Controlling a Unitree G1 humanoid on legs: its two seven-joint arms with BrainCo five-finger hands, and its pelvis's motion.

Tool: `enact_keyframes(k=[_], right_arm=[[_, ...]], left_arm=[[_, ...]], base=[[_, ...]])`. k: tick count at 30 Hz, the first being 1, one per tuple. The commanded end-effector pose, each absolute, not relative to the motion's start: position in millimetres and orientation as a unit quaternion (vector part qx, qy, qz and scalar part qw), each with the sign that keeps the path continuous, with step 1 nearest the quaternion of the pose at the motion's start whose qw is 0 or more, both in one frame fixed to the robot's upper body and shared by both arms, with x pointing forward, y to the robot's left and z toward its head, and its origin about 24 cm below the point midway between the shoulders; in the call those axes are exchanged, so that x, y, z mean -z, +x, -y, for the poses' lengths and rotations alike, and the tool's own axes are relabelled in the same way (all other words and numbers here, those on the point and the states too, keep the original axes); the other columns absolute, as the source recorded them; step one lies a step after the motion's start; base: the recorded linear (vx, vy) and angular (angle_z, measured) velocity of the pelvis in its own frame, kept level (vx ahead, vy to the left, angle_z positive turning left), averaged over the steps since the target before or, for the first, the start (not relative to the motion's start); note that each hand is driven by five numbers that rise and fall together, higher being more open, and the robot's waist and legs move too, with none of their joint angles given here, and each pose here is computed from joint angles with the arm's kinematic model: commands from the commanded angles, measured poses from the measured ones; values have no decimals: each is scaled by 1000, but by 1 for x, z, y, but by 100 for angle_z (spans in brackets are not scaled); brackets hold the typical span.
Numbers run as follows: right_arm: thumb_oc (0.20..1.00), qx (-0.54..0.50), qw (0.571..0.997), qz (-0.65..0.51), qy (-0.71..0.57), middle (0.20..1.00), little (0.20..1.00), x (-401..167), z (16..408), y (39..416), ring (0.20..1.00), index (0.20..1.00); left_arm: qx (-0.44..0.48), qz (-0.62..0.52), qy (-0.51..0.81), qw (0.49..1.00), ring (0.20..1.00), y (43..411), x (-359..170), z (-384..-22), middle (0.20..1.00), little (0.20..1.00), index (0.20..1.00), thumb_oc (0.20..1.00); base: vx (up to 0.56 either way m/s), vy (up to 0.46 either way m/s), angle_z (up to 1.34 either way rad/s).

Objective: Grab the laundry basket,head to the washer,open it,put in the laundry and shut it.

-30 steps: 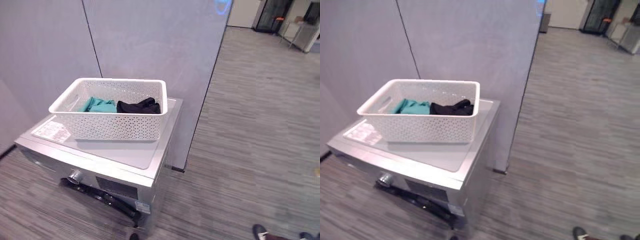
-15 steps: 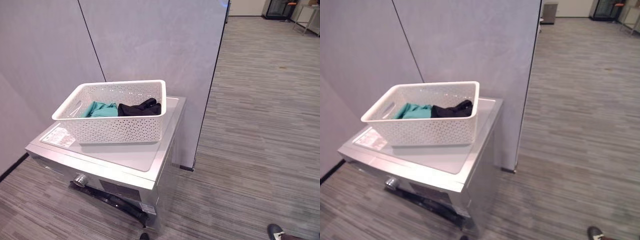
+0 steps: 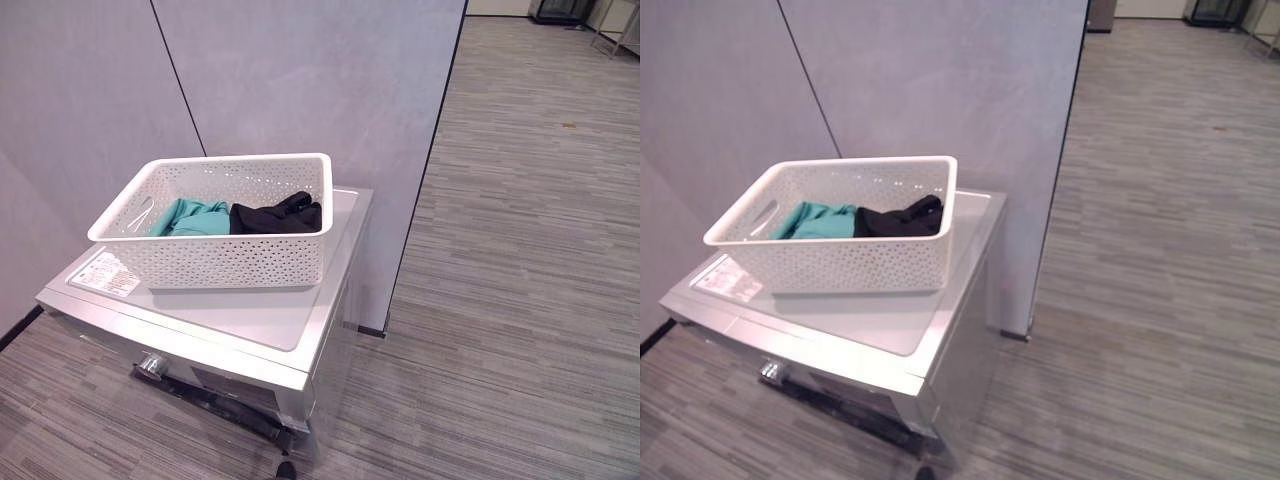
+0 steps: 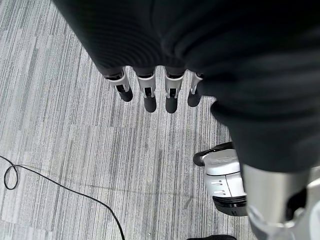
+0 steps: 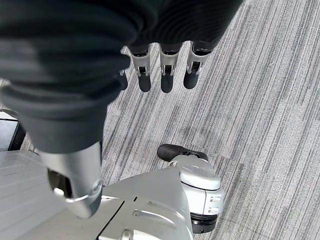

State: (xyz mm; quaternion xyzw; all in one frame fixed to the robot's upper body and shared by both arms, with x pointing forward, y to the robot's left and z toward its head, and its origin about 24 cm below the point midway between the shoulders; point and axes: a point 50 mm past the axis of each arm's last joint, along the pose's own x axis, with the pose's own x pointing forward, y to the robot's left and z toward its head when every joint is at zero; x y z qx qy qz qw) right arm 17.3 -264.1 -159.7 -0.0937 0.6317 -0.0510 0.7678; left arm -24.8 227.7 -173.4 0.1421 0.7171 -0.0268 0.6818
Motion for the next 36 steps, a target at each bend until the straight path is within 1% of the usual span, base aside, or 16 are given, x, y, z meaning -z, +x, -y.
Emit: enact_keyframes(k=[1, 2, 3, 14, 19, 24, 25, 26, 27, 28, 29, 32, 34, 36], right_arm=[[658, 74, 833, -535, -119, 658, 658, 144, 279, 86, 658, 658], [727, 74, 832, -537, -120, 727, 727, 145, 279, 84, 727, 727], [1000, 76, 831, -539, -117, 1000, 1000, 145, 279, 84, 1000, 1000], [1000, 61, 836, -531, -121, 1000, 1000, 145, 273, 93, 1000, 1000], [1000, 46, 818, -552, -156, 1000, 1000, 148, 274, 87, 1000, 1000], [1000, 20, 813, -552, -186, 1000, 1000, 147, 274, 91, 1000, 1000], [1000, 8, 814, -546, -199, 1000, 1000, 146, 273, 95, 1000, 1000], [1000, -3, 829, -508, -233, 1000, 1000, 137, 276, 115, 1000, 1000], [1000, -8, 839, -484, -248, 1000, 1000, 131, 276, 126, 1000, 1000], [1000, -8, 839, -484, -248, 1000, 1000, 131, 276, 126, 1000, 1000], [1000, -5, 856, -438, -276, 1000, 1000, 116, 281, 146, 1000, 1000], [1000, 23, 869, -400, -289, 1000, 1000, 101, 291, 160, 1000, 1000], [1000, 56, 881, -365, -296, 1000, 1000, 87, 300, 172, 1000, 1000], [1000, 68, 884, -346, -307, 1000, 1000, 78, 304, 178, 1000, 1000]], left_arm=[[51, -579, 232, 780, 1000, 76, 166, -230, 1000, 1000, 1000, 1000], [50, -577, 228, 782, 1000, 77, 166, -229, 1000, 1000, 1000, 1000], [51, -576, 226, 784, 1000, 78, 166, -228, 1000, 1000, 1000, 1000], [69, -563, 225, 792, 1000, 84, 166, -219, 1000, 1000, 1000, 1000], [71, -562, 224, 793, 1000, 85, 166, -218, 1000, 1000, 1000, 1000], [58, -564, 212, 796, 1000, 85, 165, -221, 1000, 1000, 1000, 1000], [56, -562, 209, 798, 1000, 85, 164, -223, 1000, 1000, 1000, 1000], [46, -547, 202, 811, 1000, 94, 161, -225, 1000, 1000, 1000, 1000], [44, -533, 201, 821, 1000, 101, 158, -226, 1000, 1000, 1000, 1000], [44, -533, 201, 821, 1000, 101, 158, -226, 1000, 1000, 1000, 1000], [40, -504, 198, 840, 1000, 115, 151, -227, 1000, 1000, 1000, 1000], [37, -473, 187, 860, 1000, 132, 144, -223, 1000, 1000, 1000, 1000], [35, -447, 189, 874, 1000, 150, 137, -219, 1000, 1000, 1000, 1000], [39, -439, 191, 877, 1000, 154, 134, -218, 1000, 1000, 1000, 1000]], base=[[52, 0, 6], [67, -13, 44], [66, -16, 53], [25, -16, 2], [-14, -34, -4], [-61, -87, -3], [-143, -135, -2], [-214, -168, 5], [-189, -129, 9], [-223, -88, 9], [-225, -63, 17], [-265, -31, 25], [-289, 14, 55], [-137, 42, 101]])
